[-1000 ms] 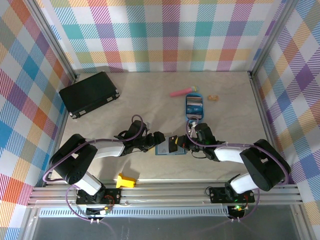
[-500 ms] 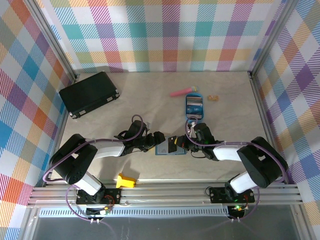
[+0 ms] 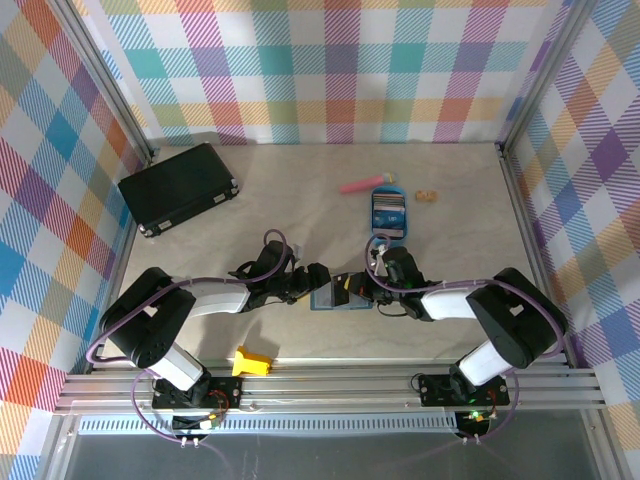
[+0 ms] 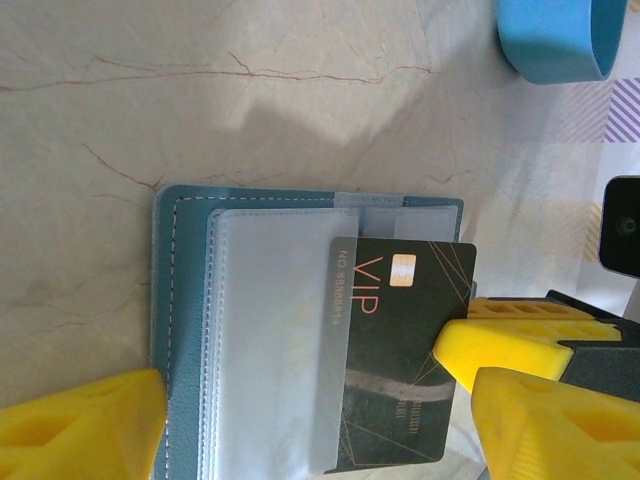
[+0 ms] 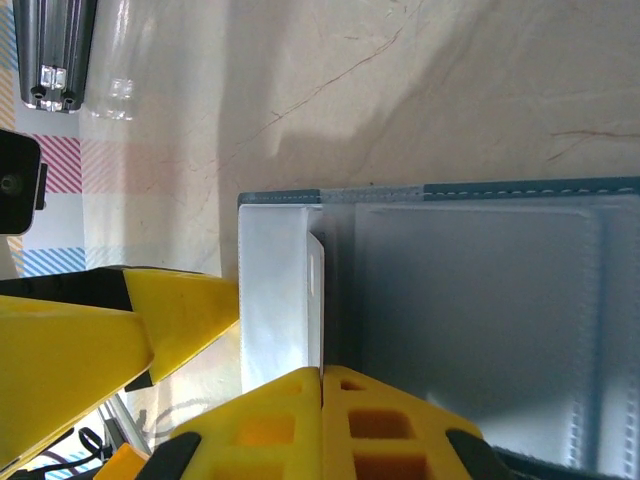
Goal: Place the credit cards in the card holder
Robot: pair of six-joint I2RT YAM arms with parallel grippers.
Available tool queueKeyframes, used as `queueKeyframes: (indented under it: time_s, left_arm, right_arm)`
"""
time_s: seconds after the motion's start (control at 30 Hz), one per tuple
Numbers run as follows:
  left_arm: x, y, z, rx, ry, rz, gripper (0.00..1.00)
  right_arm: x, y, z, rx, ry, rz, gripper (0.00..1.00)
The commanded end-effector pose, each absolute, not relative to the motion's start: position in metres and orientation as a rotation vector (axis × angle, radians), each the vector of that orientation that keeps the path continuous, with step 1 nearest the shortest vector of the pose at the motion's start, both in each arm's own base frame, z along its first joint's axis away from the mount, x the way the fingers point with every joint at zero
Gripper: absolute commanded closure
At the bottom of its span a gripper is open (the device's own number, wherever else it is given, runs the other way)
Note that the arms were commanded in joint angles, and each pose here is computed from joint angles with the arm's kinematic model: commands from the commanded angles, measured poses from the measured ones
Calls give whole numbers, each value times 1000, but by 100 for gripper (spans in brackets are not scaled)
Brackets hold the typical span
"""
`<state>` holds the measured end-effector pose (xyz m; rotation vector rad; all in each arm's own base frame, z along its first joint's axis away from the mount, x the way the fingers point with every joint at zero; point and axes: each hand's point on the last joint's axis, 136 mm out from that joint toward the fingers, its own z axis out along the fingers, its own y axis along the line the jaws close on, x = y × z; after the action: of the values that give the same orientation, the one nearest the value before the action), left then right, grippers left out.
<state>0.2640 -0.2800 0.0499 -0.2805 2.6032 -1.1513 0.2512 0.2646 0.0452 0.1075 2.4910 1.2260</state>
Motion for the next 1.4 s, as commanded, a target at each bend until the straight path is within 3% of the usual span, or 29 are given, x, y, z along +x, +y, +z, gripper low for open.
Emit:
queueKeyframes:
  time_s: [0.0,0.23,0.53,0.67,1.37]
  left_arm:
    - [261,-290,50,-258,2607,-1181,20]
    - [260,-290,50,-258,2607,-1182,20]
    - [259,-283,46,-305,2603,-1155,21]
    - [258,-284,45,-306,2602,-1169,21]
    - [258,-283,49,-302,2595,-1163,21]
  right_arm:
    - [255,271,45,123,2490,1235,100]
    - [254,274,44,116,2490,1234,98]
    - [255,268,57,69,2498,1154,67]
    - [255,260,69,55,2516,1073,61]
    - [246,241,84,-71,2718,604,55]
